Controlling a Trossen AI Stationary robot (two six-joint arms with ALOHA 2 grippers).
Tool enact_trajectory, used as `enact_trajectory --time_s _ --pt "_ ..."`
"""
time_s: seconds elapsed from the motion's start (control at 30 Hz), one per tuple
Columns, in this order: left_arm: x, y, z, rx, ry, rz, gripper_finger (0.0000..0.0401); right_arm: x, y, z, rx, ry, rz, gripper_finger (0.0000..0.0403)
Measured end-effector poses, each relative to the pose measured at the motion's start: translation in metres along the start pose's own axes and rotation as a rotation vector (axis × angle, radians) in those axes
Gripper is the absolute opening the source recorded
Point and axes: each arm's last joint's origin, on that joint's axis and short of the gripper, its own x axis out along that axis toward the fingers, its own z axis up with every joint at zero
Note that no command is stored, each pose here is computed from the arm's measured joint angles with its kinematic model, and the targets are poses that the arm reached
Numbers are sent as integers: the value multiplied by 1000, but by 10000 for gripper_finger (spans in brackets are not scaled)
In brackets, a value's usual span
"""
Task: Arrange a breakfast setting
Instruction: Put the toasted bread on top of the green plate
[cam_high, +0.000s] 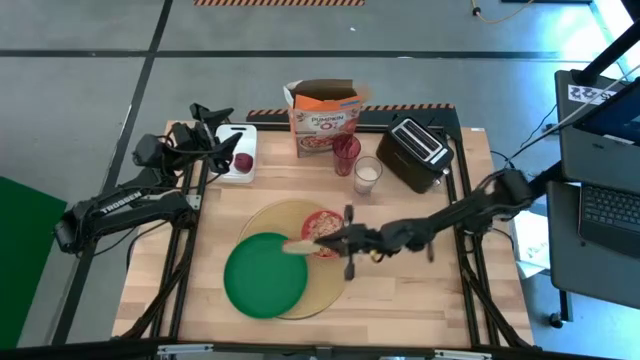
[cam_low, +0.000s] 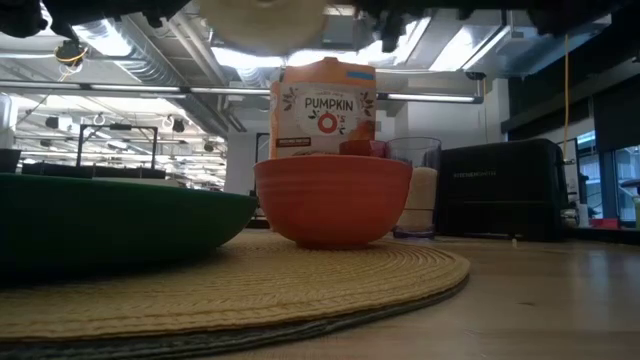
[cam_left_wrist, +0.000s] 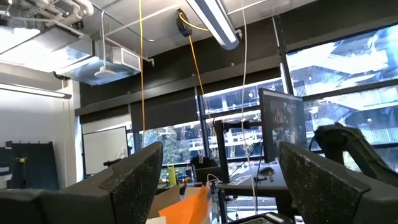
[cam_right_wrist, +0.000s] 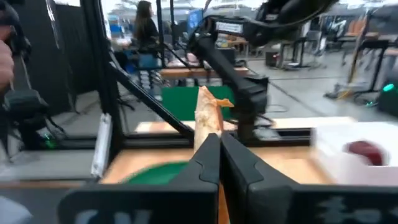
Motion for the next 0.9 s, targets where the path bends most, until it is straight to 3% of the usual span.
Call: enact_trajectory --time_s 0.33,0.5,0.7,0.9 --pt "0 -1 3 -10 -34 -50 314 63 37 -3 220 30 165 1" --pt "0 -2 4 -8 -37 -57 314 86 49 -14 254 252 119 1" --pt "0 -3 4 -49 -30 -98 314 115 60 -22 304 357 152 1" --pt "-1 -4 5 -78 -36 -132 314 133 60 -36 372 459 95 1"
